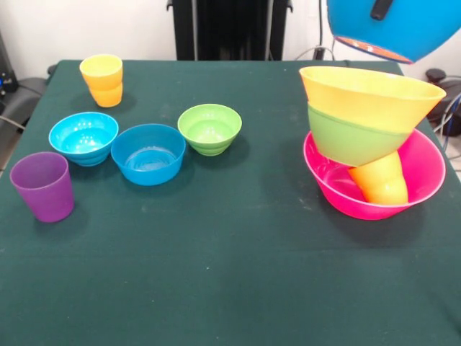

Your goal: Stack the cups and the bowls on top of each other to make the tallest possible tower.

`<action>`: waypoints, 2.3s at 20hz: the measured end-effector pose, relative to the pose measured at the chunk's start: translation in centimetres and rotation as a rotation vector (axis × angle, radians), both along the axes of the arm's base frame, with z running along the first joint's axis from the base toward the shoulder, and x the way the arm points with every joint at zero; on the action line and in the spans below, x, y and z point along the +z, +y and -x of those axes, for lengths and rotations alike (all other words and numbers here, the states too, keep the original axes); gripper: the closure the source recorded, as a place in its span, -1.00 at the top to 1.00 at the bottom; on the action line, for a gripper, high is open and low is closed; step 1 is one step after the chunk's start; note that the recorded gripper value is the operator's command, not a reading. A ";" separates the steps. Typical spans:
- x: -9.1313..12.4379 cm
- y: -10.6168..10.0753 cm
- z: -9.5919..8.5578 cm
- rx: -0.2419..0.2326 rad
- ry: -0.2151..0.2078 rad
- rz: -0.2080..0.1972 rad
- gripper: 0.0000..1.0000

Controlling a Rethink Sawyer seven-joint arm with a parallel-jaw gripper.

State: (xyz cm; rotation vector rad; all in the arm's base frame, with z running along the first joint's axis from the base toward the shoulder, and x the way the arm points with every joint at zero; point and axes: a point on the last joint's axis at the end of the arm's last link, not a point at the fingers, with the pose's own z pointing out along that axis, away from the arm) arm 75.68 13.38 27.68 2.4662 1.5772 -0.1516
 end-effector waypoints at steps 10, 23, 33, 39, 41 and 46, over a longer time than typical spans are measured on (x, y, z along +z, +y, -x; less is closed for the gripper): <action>-0.7 1.3 0.4 0.019 -0.022 -0.003 -1.00; -1.2 1.9 0.5 0.029 -0.016 -0.014 1.00; -1.2 1.9 0.5 0.032 -0.014 -0.008 1.00; -1.3 1.8 0.6 0.033 -0.013 -0.005 1.00; -1.4 1.8 0.6 0.034 -0.011 -0.003 1.00; -1.4 1.1 0.0 0.031 -0.015 0.003 1.00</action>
